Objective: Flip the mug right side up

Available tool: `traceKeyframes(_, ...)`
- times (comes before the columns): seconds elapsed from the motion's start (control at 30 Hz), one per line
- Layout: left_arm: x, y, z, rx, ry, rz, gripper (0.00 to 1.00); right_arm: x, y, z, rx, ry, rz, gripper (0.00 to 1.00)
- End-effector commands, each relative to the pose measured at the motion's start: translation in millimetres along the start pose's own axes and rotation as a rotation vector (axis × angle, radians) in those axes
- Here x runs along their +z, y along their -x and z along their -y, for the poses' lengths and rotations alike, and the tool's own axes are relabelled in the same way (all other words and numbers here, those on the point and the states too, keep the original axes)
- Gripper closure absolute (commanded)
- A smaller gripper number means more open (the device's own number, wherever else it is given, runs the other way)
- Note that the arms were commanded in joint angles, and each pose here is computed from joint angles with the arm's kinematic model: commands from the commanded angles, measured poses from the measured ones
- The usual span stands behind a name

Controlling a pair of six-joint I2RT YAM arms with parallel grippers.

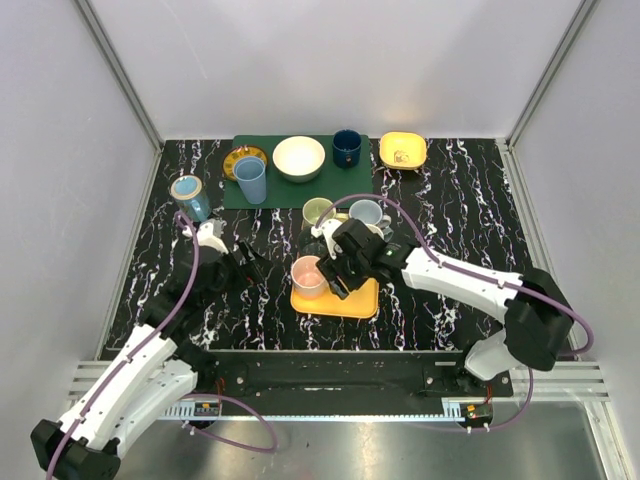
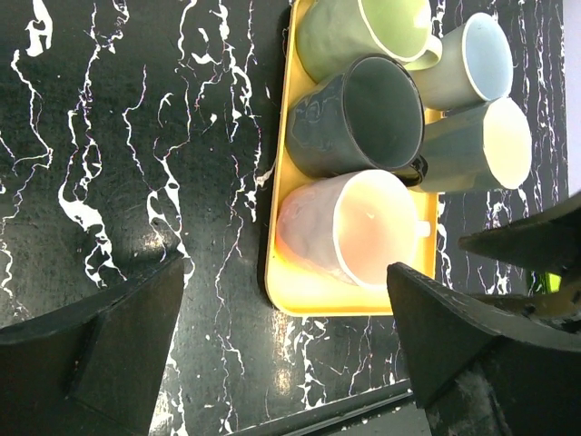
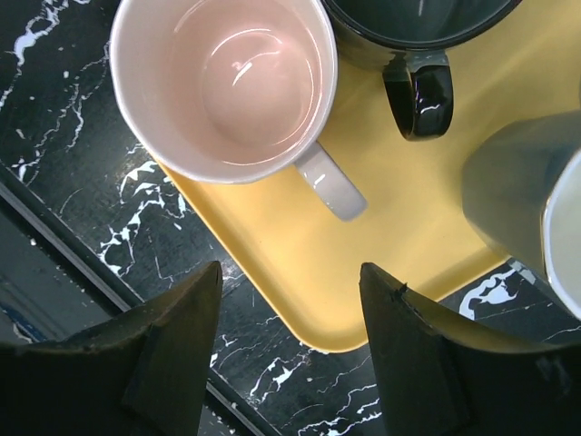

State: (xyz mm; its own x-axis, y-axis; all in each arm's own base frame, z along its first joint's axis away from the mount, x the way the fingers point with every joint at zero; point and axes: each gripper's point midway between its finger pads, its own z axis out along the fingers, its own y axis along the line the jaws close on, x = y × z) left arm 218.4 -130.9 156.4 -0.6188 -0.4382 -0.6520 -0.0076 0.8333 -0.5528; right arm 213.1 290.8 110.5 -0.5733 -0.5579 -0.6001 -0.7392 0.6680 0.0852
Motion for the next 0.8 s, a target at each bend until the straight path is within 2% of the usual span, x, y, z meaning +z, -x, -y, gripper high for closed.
traceKeyframes(0.0,-7.3,5.0,6.3,0.030,-0.038,0.023,0.05,10.9,28.2,-1.3,-0.091,-0.004,0.063,0.33)
traceKeyframes(0.4,-5.2,3.3,3.4,0.042,-0.025,0.015,0.05,40.8,35.4,22.7,-0.197,-0.118,0.039,0.34)
traceKeyframes(0.63,-4.1,0.7,0.6,0.044,-0.019,0.011,0.05,40.7,43.9,4.6,-0.161,-0.029,0.053,0.35)
traceKeyframes(0.77,-2.9,-1.1,-1.0,0.038,-0.014,0.007,0.05,34.9,44.4,-7.6,-0.149,0.028,0.050,0.40)
